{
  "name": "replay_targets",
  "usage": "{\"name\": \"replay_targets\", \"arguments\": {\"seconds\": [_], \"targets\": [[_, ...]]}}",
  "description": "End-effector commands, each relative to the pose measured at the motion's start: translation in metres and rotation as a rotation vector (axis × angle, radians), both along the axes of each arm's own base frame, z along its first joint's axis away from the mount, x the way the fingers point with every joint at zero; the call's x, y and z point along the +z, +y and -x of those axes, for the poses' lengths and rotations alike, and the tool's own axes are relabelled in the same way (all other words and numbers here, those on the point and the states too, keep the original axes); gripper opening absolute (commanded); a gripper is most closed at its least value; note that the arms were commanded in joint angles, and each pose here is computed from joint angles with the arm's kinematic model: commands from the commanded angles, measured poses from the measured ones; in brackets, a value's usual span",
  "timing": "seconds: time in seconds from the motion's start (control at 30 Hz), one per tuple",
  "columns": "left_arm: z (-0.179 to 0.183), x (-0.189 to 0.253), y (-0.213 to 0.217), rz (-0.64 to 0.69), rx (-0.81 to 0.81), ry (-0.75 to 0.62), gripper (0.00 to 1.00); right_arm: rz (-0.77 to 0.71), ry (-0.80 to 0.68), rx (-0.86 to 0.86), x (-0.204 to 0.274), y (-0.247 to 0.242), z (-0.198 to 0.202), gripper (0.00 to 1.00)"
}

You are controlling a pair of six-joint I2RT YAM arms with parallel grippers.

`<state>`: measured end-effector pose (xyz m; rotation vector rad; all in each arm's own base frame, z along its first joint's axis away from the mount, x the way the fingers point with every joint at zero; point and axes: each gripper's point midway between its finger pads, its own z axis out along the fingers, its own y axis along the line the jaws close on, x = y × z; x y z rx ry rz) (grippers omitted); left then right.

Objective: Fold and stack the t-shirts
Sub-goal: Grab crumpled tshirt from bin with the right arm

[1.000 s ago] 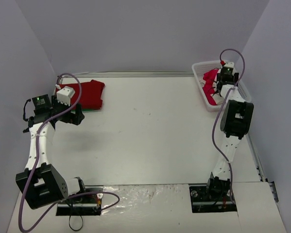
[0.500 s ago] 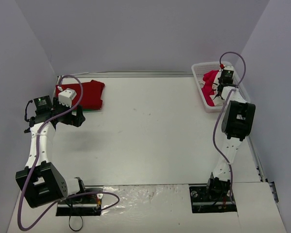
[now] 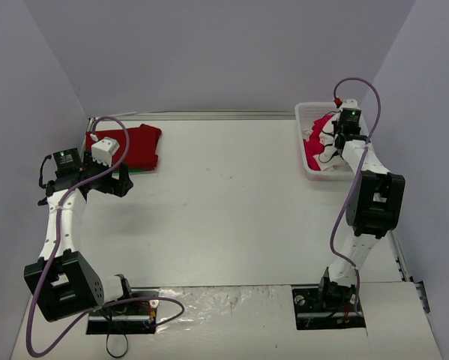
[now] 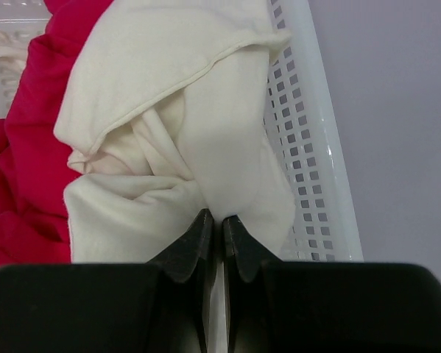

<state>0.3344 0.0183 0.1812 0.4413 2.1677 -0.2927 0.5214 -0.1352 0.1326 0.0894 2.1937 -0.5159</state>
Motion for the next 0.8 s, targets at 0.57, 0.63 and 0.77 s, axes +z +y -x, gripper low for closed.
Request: {"name": "replay_targets", "arguments": {"seconds": [0.57,0.63,0.77], "targets": [[0.007,0.016,-0.011,0.020,-0.044,-0.041,0.94,0.136,-0.340,0.126,0.226,0.076,0.067,0.00],[0.007,0.016,-0.012,0.020,-0.045,-0.045,0.94,0.098,-0.401,0.193,0.258,0.093,0.072,0.00],[0.007,0.019,-0.010,0.011,-0.039,-0.057,0.94,0.025,-0.456,0.341,0.295,0.143,0.084,0.00]]}}
